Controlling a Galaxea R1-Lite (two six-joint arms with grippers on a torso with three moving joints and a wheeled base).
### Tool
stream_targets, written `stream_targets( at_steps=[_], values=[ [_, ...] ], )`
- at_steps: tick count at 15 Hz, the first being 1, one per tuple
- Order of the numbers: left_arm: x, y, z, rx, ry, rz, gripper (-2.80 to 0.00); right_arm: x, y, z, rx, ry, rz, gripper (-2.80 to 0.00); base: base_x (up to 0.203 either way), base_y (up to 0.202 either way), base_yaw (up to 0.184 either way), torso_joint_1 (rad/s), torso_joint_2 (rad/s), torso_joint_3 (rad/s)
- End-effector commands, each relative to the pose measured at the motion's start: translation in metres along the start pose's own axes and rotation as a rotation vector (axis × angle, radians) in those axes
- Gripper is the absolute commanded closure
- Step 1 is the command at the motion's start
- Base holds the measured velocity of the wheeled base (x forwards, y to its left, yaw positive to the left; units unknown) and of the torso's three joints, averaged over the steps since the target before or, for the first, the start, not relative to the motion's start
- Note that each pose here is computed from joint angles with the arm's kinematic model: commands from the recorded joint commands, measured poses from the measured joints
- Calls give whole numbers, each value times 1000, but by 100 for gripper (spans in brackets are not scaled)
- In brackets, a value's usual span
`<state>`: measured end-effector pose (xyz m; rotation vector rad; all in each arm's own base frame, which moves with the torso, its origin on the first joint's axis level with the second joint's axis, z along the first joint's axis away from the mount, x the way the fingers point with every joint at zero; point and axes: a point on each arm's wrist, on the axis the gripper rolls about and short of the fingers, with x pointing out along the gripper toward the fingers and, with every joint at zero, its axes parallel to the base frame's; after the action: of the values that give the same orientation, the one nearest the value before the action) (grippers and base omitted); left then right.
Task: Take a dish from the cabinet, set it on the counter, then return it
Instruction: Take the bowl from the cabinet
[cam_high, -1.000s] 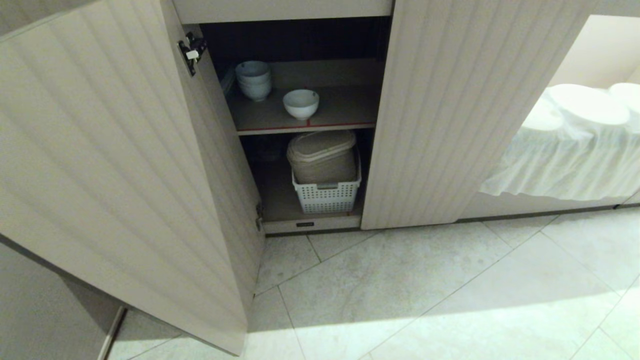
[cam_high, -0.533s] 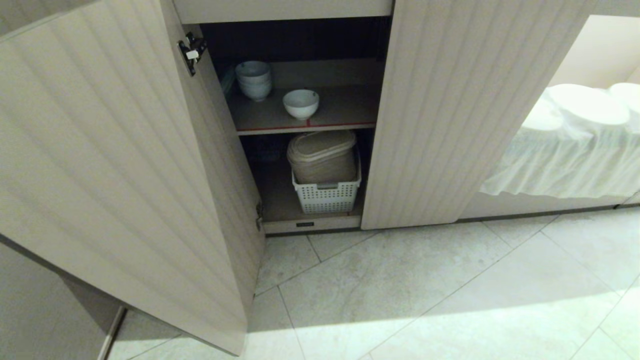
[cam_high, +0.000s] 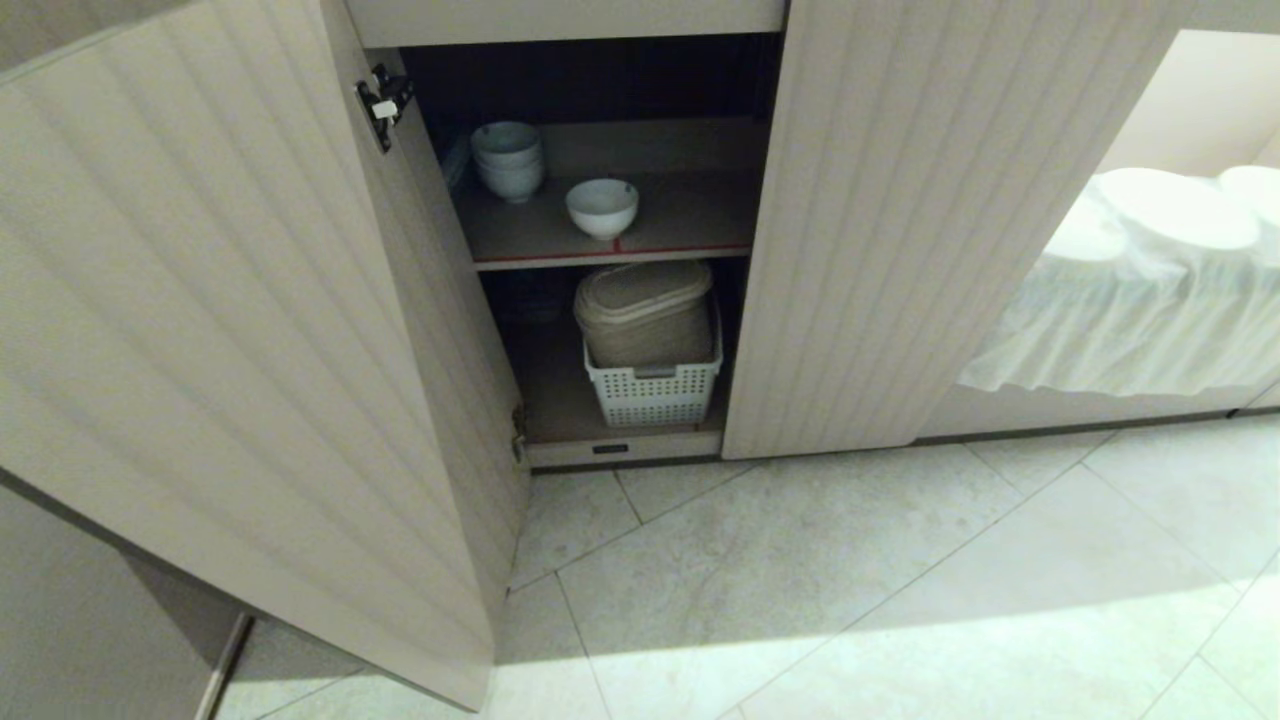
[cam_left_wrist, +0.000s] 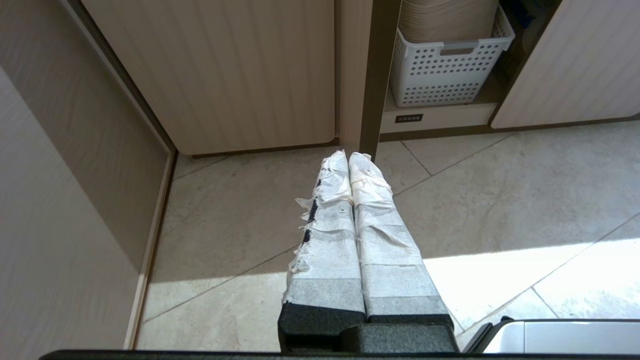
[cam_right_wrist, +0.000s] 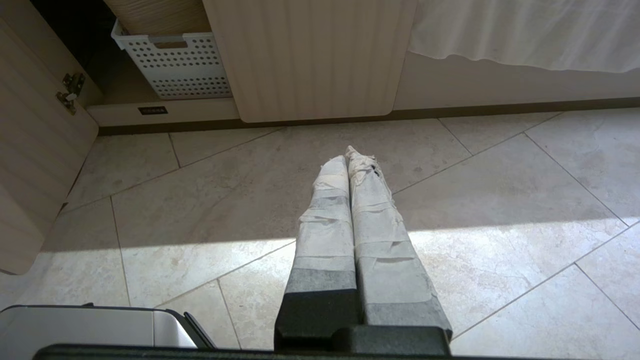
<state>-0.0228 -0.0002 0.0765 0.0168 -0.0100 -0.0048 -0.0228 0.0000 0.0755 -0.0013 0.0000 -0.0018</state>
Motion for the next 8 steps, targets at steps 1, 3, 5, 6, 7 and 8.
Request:
stream_targets(
  at_steps=[1, 3, 5, 6, 7, 8],
  values=[
    [0, 0, 0, 0, -1, 0, 0, 0, 0, 0, 0, 0, 1, 0, 0, 0, 0, 0, 0, 0],
    [0, 0, 0, 0, -1, 0, 0, 0, 0, 0, 0, 0, 0, 0, 0, 0, 0, 0, 0, 0],
    [0, 0, 0, 0, -1, 0, 0, 0, 0, 0, 0, 0, 0, 0, 0, 0, 0, 0, 0, 0],
    [0, 0, 0, 0, -1, 0, 0, 0, 0, 0, 0, 0, 0, 0, 0, 0, 0, 0, 0, 0],
    [0, 0, 0, 0, -1, 0, 0, 0, 0, 0, 0, 0, 0, 0, 0, 0, 0, 0, 0, 0],
    [0, 0, 0, 0, -1, 0, 0, 0, 0, 0, 0, 0, 0, 0, 0, 0, 0, 0, 0, 0]
  ],
)
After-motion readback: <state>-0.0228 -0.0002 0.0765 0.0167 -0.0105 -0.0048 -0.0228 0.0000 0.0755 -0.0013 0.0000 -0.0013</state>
